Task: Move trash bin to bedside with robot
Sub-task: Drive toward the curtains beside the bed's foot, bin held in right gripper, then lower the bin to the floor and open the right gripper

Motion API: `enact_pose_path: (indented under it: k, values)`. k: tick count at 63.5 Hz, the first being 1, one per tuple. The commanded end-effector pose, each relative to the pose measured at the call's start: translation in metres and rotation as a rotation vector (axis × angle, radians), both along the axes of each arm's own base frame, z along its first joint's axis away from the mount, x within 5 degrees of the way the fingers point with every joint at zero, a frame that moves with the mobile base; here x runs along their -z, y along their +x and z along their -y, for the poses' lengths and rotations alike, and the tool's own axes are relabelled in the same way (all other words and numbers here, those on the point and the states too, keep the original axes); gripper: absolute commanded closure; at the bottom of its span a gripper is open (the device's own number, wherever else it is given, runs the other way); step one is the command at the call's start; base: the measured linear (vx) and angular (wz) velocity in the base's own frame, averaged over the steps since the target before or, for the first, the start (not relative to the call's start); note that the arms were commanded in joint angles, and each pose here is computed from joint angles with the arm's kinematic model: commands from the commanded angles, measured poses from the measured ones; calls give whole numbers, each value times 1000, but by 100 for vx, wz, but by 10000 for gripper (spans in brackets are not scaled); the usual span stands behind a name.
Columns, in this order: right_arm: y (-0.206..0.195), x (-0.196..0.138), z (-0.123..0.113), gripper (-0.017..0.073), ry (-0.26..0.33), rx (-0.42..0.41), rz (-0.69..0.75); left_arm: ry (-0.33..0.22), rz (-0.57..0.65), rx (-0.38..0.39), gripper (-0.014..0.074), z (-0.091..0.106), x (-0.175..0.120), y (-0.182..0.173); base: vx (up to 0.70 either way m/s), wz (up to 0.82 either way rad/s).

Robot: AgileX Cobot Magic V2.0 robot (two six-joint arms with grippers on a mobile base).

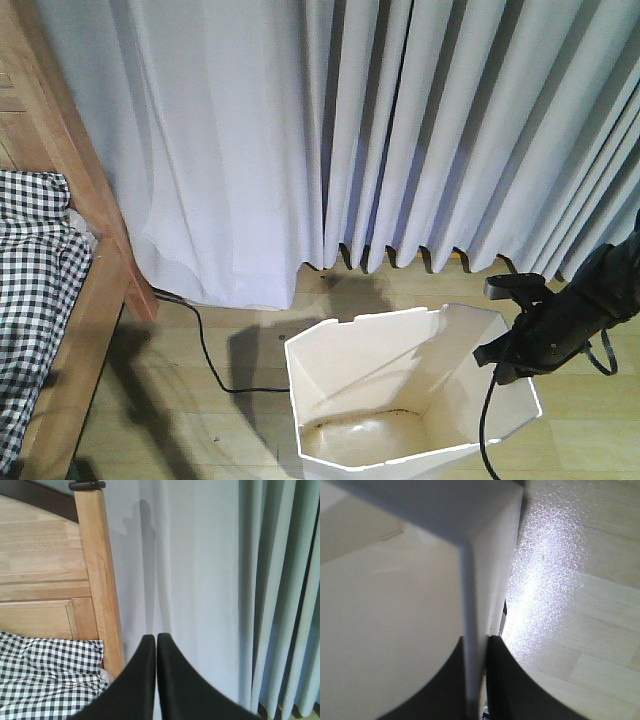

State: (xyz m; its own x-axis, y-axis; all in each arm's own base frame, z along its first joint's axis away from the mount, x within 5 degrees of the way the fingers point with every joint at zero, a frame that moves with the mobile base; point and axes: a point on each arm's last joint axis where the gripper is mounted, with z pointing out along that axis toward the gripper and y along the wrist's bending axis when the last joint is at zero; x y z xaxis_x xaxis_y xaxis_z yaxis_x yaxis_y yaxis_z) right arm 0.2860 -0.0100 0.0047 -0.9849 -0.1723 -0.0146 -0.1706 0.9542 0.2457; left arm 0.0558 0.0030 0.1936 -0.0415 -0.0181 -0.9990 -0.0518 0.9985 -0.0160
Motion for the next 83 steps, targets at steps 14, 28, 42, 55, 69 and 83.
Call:
enact_pose_path:
  k: [14,28,42,55,69,83]
  values:
    - [16,-15,0,562,10,53,75,-4,98,3,600,0,-14,-1,0,0]
    - [46,-1,5,561,10,35,95,-4,98,3,600,0,-14,-1,0,0]
    - [72,32,9,561,-4,20,84,-4,98,3,600,0,-14,-1,0,0]
    - [91,67,12,561,-14,28,37,-4,98,3,600,0,-14,-1,0,0]
    - [101,109,12,561,-14,75,7,-4,98,3,600,0,-14,-1,0,0]
    - [109,149,11,561,8,177,-25,-4,98,3,600,0,-14,-1,0,0]
